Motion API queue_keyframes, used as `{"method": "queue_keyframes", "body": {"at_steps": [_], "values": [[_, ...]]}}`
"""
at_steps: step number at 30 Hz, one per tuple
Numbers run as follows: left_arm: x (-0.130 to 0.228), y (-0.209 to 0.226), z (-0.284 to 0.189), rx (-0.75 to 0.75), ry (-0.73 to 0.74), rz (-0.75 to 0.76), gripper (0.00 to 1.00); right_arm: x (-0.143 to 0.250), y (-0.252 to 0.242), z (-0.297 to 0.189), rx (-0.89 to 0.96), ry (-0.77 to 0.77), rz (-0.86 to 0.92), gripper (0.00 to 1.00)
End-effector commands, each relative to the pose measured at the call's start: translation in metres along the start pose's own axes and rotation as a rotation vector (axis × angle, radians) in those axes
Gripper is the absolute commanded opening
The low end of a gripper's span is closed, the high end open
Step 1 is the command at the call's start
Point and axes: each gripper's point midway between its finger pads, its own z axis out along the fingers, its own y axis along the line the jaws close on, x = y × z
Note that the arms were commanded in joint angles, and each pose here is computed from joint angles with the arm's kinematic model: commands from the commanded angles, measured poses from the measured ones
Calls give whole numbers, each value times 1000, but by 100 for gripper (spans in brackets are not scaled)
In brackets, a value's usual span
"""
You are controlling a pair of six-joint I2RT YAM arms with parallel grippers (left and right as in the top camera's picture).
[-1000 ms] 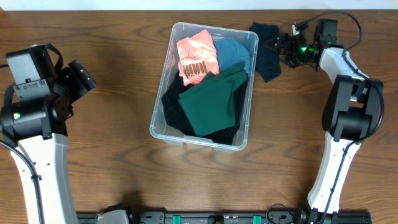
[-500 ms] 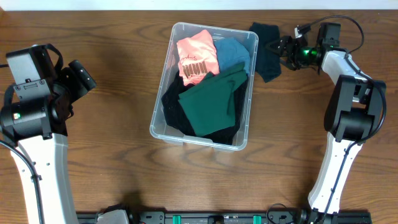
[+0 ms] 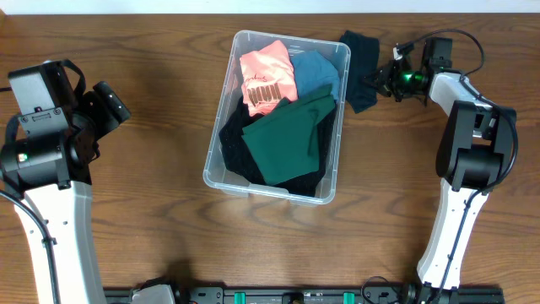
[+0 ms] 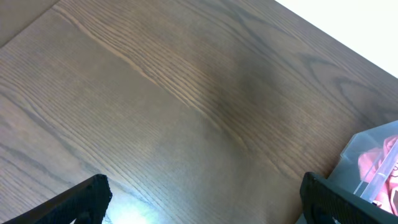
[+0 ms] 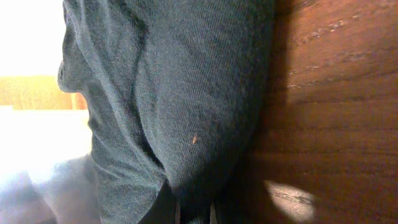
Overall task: Pack container
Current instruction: 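Lift the black cloth and carry it over the bin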
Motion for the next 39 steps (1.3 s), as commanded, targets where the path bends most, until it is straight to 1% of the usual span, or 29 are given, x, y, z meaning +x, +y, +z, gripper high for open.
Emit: {"method": "queue_keyframes", "body": {"at_steps": [1, 3, 7, 10, 13, 14, 19, 23, 25, 28, 32, 34, 36, 39], "values": [[1, 3, 3, -17, 6, 19, 98, 35, -55, 23, 83, 71, 115, 1], [1, 3, 3, -17, 6, 19, 98, 24, -39, 11, 43, 49, 93, 1], [1, 3, 3, -17, 6, 19, 98, 0, 9, -26, -20, -20, 16, 1], [1, 3, 3, -17, 6, 19, 98, -15, 56, -58, -52, -87, -79, 1], [1, 3, 3, -17, 6, 19, 98, -24, 113, -93, -87, -165, -219, 1], [1, 3, 3, -17, 6, 19, 98, -25, 135, -107, -102, -195, -272, 1], [1, 3, 3, -17, 6, 19, 98, -20, 210, -156, -148, -300, -435, 1], [1, 3, 3, -17, 6, 19, 98, -2, 252, -175, -202, -309, -512, 1], [1, 3, 3, -17, 6, 19, 98, 17, 273, -176, -273, -261, -552, 1], [1, 3, 3, -17, 6, 19, 98, 43, 292, -166, -357, -170, -580, 1], [1, 3, 3, -17, 6, 19, 98, 75, 301, -139, -375, -69, -607, 1], [1, 3, 3, -17, 6, 20, 98, 94, 304, -119, -357, -24, -626, 1], [1, 3, 3, -17, 6, 19, 98, 103, 302, -103, -321, -12, -625, 1], [1, 3, 3, -17, 6, 19, 98, 111, 286, -76, -208, -22, -609, 1]]}}
